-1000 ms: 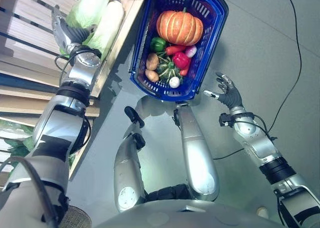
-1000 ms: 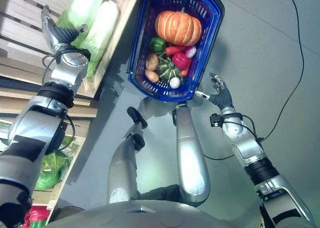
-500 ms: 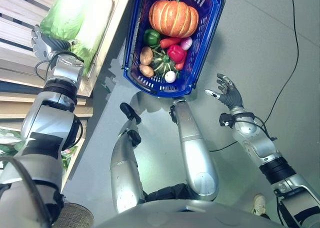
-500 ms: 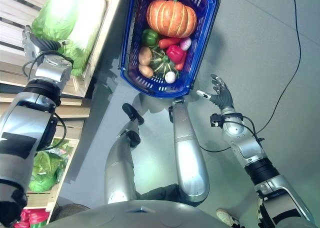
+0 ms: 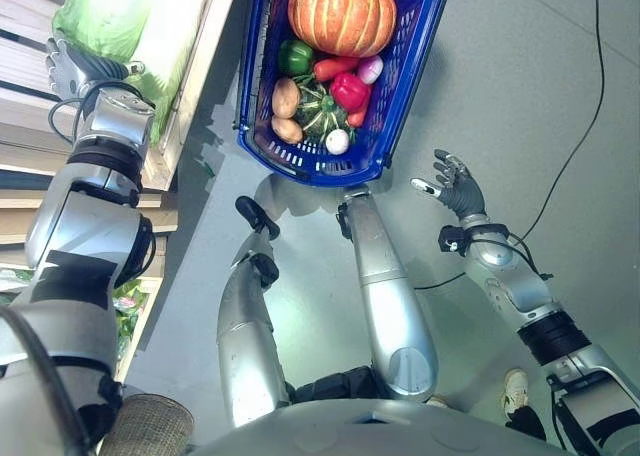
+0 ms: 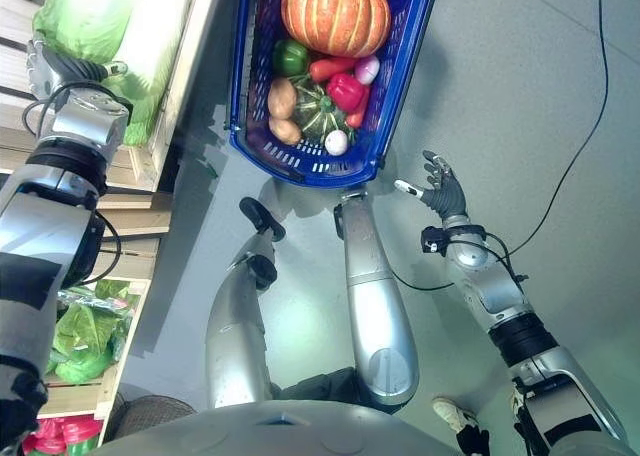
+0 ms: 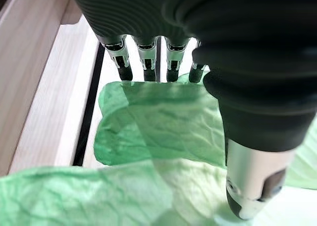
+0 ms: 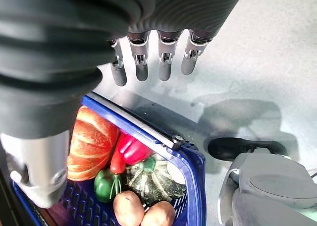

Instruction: Pick up fruits and vegetables into the basket

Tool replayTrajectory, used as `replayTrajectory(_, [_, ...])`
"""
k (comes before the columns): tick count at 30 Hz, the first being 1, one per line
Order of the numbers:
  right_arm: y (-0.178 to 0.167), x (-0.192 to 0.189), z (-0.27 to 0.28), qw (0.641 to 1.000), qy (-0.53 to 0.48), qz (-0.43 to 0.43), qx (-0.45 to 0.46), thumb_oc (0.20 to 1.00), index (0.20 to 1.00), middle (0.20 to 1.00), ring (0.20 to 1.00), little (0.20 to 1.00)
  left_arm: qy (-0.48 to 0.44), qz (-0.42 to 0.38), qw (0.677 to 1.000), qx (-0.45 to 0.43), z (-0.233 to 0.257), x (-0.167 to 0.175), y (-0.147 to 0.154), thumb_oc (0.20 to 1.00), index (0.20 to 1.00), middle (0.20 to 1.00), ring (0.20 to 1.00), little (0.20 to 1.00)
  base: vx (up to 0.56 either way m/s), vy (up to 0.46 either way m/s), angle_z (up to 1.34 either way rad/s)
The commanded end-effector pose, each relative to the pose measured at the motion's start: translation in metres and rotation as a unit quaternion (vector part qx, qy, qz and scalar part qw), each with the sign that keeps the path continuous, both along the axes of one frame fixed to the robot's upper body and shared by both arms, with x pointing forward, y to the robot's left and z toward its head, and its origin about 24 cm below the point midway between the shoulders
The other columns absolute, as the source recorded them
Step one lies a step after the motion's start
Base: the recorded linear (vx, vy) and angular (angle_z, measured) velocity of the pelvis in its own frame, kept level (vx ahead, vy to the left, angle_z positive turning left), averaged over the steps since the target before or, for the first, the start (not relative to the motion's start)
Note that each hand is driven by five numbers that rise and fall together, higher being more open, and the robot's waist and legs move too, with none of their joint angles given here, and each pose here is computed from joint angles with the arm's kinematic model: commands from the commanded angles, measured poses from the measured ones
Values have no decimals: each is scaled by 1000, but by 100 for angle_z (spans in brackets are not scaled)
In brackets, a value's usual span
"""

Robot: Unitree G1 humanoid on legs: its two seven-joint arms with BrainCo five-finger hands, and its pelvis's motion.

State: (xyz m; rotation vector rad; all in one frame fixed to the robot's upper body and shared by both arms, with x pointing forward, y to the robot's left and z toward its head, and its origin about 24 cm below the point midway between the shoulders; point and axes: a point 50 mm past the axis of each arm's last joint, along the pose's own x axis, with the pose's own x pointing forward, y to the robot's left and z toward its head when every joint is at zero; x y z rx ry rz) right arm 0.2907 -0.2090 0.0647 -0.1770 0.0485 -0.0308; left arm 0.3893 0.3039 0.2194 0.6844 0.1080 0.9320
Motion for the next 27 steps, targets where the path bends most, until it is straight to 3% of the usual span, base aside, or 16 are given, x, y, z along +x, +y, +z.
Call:
replayTrajectory(1, [0, -2, -5, 1000, -1, -1, 20, 1000, 1000, 1000, 1000, 1000, -33, 29, 998, 39, 21, -10, 22, 1000, 1000, 1000, 1000, 1000, 10, 9, -5])
replayTrajectory(8, [0, -2, -8, 1000, -1, -4, 28, 1000, 1000, 1000, 1000, 1000, -29, 5, 998, 47, 25, -3, 11, 1000, 1000, 1000, 1000, 1000, 1, 0, 0])
replayTrajectory(19, [0, 5, -3, 999, 0, -4, 38, 1000, 1000, 1000, 1000, 1000, 56, -76, 990, -107, -19, 4, 3, 1000, 1000, 1000, 1000, 1000, 1, 12, -1])
replayTrajectory(20, [-1, 6, -2, 999, 1, -3, 38, 1000, 1000, 1000, 1000, 1000, 55, -78, 988, -122, -22, 3, 4, 896, 896, 896, 896, 896, 5, 34, -7])
replayTrajectory(21, [-1, 6, -1, 999, 0, -2, 37, 1000, 1000, 1000, 1000, 1000, 54, -80, 987, -131, -23, 3, 4, 561, 561, 561, 561, 561, 3, 25, -8])
replayTrajectory(22, [-2, 5, -1, 999, 0, -2, 37, 1000, 1000, 1000, 1000, 1000, 55, -81, 986, -134, -24, 3, 4, 325, 325, 325, 325, 325, -3, 16, -7])
replayTrajectory(23, [-2, 5, 0, 999, -1, -1, 36, 1000, 1000, 1000, 1000, 1000, 55, -83, 985, -139, -26, 3, 4, 200, 200, 200, 200, 200, -5, 12, -6])
replayTrajectory(27, [-4, 4, 2, 999, -1, -3, 36, 1000, 1000, 1000, 1000, 1000, 38, -80, 981, -172, -30, 2, 5, 200, 200, 200, 200, 200, -1, 2, -1])
